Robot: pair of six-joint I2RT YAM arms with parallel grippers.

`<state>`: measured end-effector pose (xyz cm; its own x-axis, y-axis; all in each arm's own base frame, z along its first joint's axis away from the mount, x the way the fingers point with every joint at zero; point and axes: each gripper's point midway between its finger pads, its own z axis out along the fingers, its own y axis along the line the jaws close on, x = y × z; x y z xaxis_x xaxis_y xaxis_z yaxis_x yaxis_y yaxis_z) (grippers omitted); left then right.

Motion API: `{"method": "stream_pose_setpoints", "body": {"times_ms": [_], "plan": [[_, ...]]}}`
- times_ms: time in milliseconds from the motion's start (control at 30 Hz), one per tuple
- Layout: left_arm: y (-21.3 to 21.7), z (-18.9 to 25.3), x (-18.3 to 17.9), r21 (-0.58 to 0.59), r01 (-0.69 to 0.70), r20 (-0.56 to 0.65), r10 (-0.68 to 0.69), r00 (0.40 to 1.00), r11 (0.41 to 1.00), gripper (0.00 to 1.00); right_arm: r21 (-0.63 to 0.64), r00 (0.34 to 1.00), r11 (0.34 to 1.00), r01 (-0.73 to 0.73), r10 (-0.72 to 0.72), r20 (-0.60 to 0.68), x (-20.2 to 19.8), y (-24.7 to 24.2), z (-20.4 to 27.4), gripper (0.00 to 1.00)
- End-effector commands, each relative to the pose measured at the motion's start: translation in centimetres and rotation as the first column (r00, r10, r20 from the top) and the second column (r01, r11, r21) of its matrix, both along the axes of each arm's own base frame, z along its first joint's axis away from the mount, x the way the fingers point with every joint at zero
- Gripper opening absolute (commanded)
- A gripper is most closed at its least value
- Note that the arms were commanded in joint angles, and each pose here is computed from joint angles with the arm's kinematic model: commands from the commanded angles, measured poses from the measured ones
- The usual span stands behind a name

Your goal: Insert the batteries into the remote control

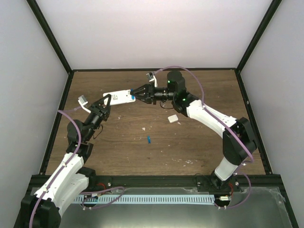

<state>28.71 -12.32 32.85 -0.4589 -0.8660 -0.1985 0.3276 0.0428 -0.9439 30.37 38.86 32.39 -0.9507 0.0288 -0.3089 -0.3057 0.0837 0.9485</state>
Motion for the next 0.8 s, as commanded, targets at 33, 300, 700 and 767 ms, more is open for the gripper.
{"method": "stream_pose_setpoints", "body": {"times_ms": [33,300,700,767], "plan": [[0.7,1.7,-0.6,-0.027,-0.026,0.070,0.027,0.997,0.999,0.00,0.009,0.999,0.999,-0.040,0.040,0.027,-1.4,0.2,0.5,0.21],[0.9,2.1,-0.6,-0.032,-0.035,0.080,0.038,0.996,0.999,0.00,-0.002,0.999,0.999,-0.049,0.049,0.016,-1.8,0.2,-0.4,0.19],[0.8,1.7,-0.5,-0.020,-0.038,0.076,0.039,0.996,0.999,0.00,0.015,0.997,0.999,-0.049,0.048,0.053,-1.4,0.5,1.7,0.39],[0.8,1.6,-0.5,-0.016,-0.039,0.073,0.040,0.997,0.999,0.00,0.018,0.997,0.999,-0.047,0.046,0.061,-1.3,0.4,2.1,0.42]]}}
